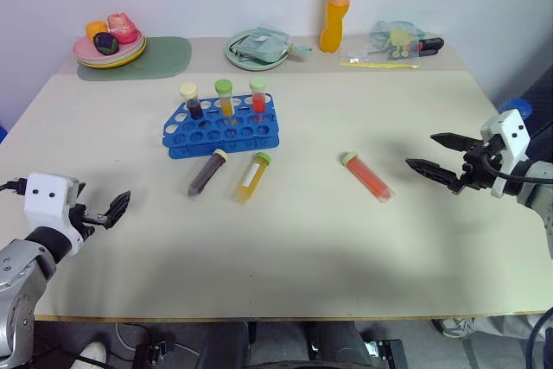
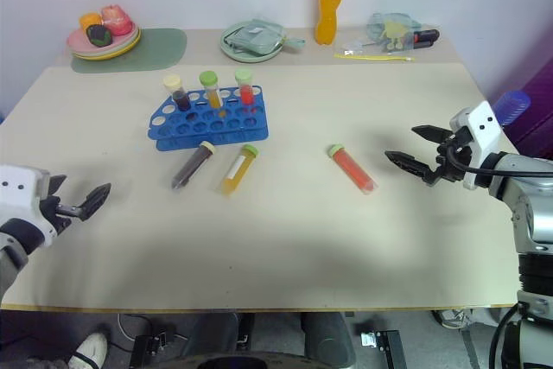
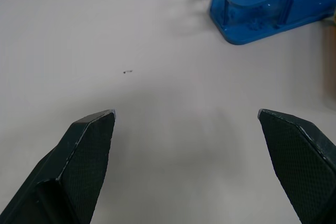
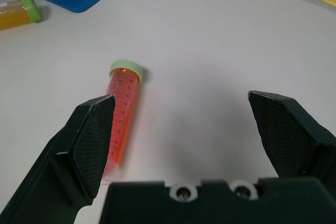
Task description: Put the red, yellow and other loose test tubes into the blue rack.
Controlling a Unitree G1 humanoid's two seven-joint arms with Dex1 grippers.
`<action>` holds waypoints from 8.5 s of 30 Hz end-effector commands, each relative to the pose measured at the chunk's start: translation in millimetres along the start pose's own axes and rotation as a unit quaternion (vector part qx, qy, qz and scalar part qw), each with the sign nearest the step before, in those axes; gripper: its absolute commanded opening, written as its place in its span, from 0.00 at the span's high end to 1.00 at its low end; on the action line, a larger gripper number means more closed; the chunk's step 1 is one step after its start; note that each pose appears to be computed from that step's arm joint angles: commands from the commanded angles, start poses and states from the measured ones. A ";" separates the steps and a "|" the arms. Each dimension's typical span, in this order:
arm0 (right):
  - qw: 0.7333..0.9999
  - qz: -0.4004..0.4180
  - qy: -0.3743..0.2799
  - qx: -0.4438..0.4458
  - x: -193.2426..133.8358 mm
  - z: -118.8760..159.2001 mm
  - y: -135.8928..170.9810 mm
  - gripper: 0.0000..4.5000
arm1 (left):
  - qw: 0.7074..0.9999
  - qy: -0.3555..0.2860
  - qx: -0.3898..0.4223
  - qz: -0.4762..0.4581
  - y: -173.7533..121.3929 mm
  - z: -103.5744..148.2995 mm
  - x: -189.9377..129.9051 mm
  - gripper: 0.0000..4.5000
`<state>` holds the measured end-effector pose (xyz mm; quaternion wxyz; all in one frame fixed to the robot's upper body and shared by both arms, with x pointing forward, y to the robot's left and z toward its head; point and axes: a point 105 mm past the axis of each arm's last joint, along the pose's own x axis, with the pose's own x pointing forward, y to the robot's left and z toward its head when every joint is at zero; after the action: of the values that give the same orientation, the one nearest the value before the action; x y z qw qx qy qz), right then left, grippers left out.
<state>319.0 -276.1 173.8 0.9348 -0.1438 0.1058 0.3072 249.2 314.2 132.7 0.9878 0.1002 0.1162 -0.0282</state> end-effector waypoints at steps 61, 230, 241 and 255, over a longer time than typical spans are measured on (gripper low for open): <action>0.996 0.066 0.023 -0.053 22.5 44.9 74.2 0.00 | 0.988 -0.085 -0.001 -0.128 -59.0 41.3 20.0 0.00; 0.958 -0.100 -0.264 0.045 255.1 110.3 171.3 0.82 | 0.966 -0.227 -0.027 -0.117 -113.3 57.0 8.2 0.00; 0.948 -0.097 -0.294 0.079 246.3 100.7 167.0 0.82 | 0.965 -0.231 -0.030 -0.118 -115.8 56.5 10.6 0.00; 0.950 -0.060 -0.292 0.097 247.7 94.2 174.8 0.71 | 0.967 -0.229 -0.027 -0.112 -107.7 48.2 9.8 0.00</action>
<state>422.1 20.2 155.2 0.9551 0.0268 -0.1492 0.2547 263.6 194.8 147.3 0.9825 0.0408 -0.0808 -0.1630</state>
